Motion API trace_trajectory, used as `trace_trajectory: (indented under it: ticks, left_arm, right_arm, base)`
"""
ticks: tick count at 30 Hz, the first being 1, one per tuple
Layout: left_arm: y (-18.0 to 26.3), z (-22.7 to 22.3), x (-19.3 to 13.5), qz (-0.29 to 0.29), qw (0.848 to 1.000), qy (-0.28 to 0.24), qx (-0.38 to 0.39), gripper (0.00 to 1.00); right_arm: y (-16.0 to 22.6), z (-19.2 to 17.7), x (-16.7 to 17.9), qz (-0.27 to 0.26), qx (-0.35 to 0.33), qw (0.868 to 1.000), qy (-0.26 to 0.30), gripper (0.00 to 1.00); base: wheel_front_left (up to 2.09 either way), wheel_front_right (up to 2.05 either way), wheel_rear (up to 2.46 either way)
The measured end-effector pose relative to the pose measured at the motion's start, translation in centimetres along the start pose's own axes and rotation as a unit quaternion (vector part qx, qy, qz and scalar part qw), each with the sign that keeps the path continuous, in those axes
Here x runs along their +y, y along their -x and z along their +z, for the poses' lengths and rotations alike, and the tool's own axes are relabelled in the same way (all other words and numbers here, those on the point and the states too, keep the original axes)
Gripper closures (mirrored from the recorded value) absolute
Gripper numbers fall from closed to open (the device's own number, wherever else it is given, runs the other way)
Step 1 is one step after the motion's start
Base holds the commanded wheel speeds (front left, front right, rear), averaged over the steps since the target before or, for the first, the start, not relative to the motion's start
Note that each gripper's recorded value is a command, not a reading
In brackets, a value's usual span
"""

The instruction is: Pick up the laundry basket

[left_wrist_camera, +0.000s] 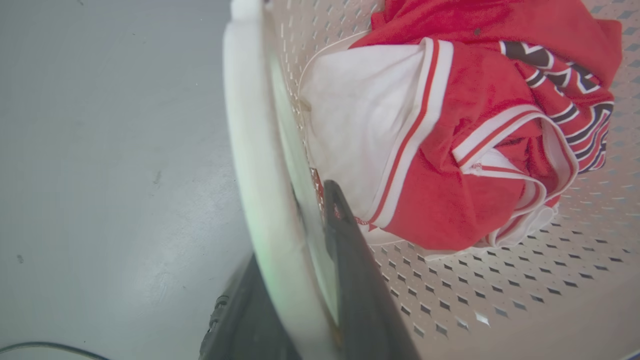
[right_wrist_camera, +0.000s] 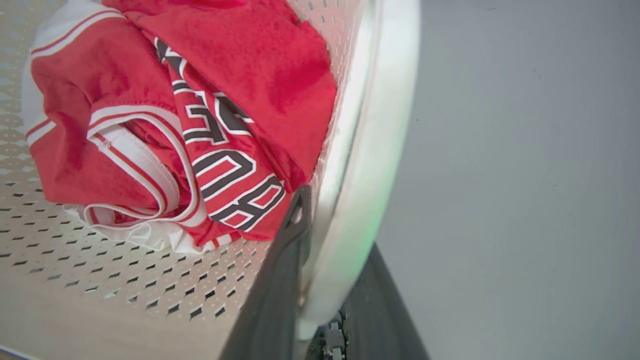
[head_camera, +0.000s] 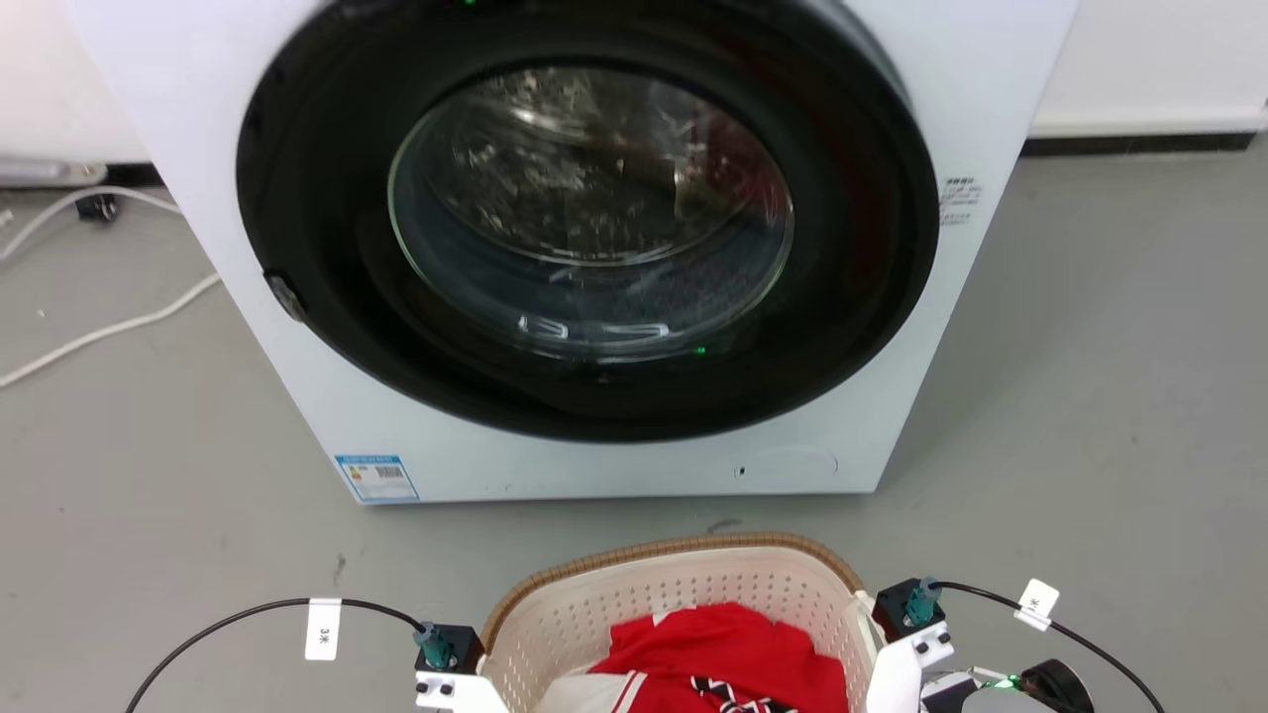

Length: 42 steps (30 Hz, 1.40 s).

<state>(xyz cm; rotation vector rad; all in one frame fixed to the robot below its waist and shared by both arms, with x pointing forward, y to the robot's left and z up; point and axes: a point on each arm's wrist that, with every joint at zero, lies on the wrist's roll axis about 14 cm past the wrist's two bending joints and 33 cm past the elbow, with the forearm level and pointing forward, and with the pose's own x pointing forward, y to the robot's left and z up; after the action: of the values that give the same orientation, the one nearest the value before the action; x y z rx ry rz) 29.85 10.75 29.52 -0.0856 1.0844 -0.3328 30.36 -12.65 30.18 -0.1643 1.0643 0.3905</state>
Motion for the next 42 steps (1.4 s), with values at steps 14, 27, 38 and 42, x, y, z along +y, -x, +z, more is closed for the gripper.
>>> trace_trajectory:
  ticks: [14, 27, 38, 42]
  left_arm:
    - [1.6, 0.4, -0.1, -0.003, 1.0, -0.014, 0.005, 1.0]
    - [1.6, 0.2, -0.4, -0.005, 1.0, -0.024, 0.016, 1.0]
    - [1.7, 0.1, -0.4, -0.004, 0.999, -0.028, 0.017, 1.0]
    - [1.7, 0.1, -0.3, -0.004, 0.999, -0.028, 0.016, 1.0]
  right_arm:
    - [1.7, -0.4, 0.6, 0.013, 0.021, 1.0, 0.002, 1.0]
    - [2.1, -1.7, 0.8, 0.02, 0.042, 0.999, -0.004, 1.0]
    - [2.0, -2.1, 1.0, 0.025, 0.048, 0.999, -0.006, 1.0]
    - [2.0, -2.1, 1.1, 0.026, 0.047, 0.999, -0.006, 1.0]
  base:
    - [0.0, 0.0, 0.0]
    - [0.0, 0.0, 0.0]
    - [0.0, 0.0, 0.0]
    - [0.0, 0.0, 0.0]
